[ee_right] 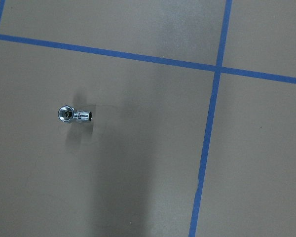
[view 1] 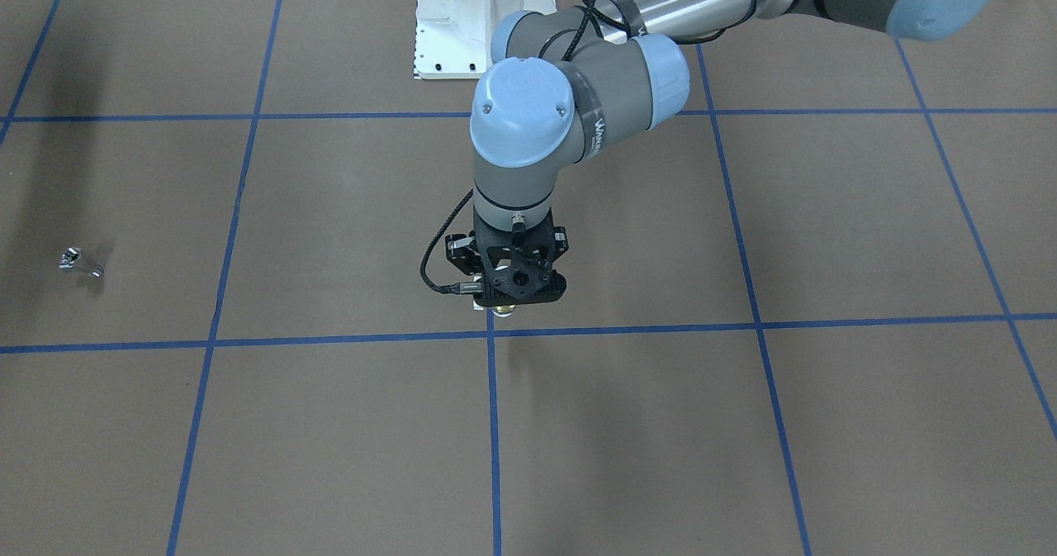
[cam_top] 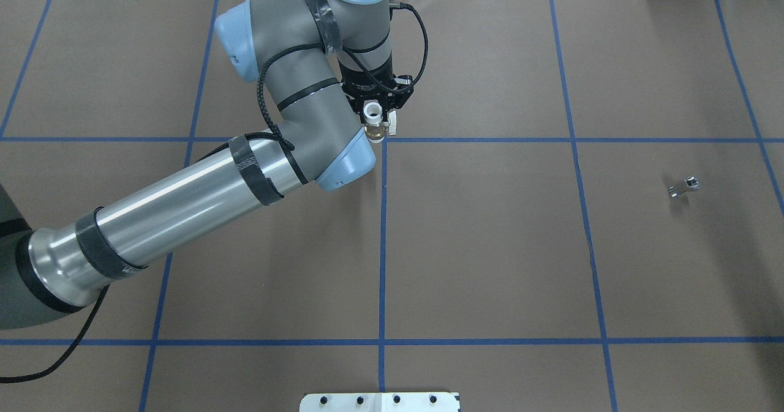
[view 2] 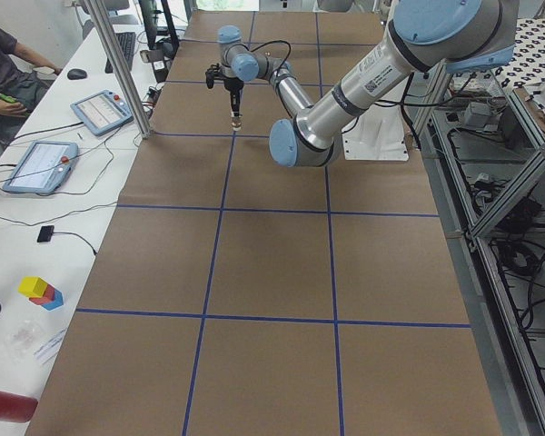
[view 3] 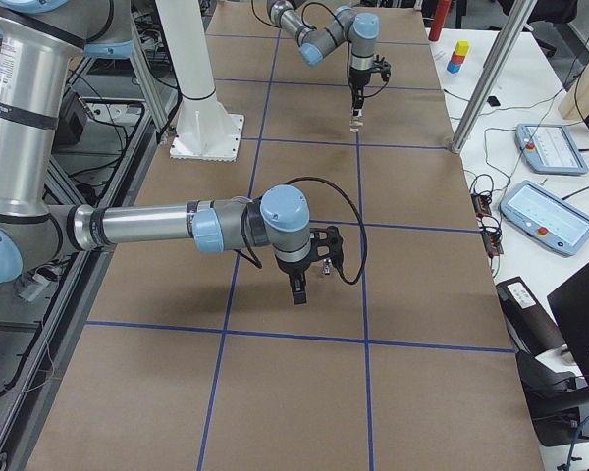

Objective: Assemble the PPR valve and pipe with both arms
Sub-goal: 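Lift the valve with the left gripper and carry it to table center, then lower the valve upright at table center and open the left gripper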

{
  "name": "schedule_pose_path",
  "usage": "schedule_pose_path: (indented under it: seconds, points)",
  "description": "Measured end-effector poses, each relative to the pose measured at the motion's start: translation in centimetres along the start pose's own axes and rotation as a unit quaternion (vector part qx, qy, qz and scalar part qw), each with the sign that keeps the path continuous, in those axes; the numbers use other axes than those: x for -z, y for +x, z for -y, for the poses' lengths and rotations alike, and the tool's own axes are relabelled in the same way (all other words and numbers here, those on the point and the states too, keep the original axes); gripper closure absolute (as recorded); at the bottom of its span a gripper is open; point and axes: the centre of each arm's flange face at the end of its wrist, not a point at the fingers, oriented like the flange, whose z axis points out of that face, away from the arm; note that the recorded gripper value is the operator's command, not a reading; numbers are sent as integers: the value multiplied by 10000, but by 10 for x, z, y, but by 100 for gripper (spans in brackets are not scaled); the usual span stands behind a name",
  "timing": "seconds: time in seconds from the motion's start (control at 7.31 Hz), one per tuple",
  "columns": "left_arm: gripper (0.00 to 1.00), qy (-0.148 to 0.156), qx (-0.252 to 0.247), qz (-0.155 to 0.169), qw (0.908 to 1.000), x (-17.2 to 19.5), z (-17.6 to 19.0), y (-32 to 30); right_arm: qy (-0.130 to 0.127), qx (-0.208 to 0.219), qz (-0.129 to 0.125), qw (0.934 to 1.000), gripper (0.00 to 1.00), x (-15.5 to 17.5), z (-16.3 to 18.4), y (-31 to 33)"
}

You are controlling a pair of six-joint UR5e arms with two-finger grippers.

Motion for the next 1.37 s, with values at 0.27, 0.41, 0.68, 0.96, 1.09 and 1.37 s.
schedule_pose_path:
  seconds: [0.27,0.41,0.68,0.96,1.09,1.37]
  points:
    - [100,-66,-30,12,10000,-22,-5,9,-5,3,8,10000,0,0,-1,0]
    - [100,-81,-49,45,9999,-30,-10,11,-10,7,8,10000,0,0,-2,0]
    - [100,-96,-75,90,9999,-39,-15,14,-24,5,9,10000,0,-1,-3,1]
    - [100,-115,-87,95,9998,-42,-19,16,-30,0,9,10000,0,-2,-4,2]
    - [100,-121,-89,97,9998,-43,-20,16,-31,0,9,10000,0,-2,-4,2]
    - [100,-126,-89,102,9998,-44,-20,16,-29,2,9,10000,0,-2,-4,2]
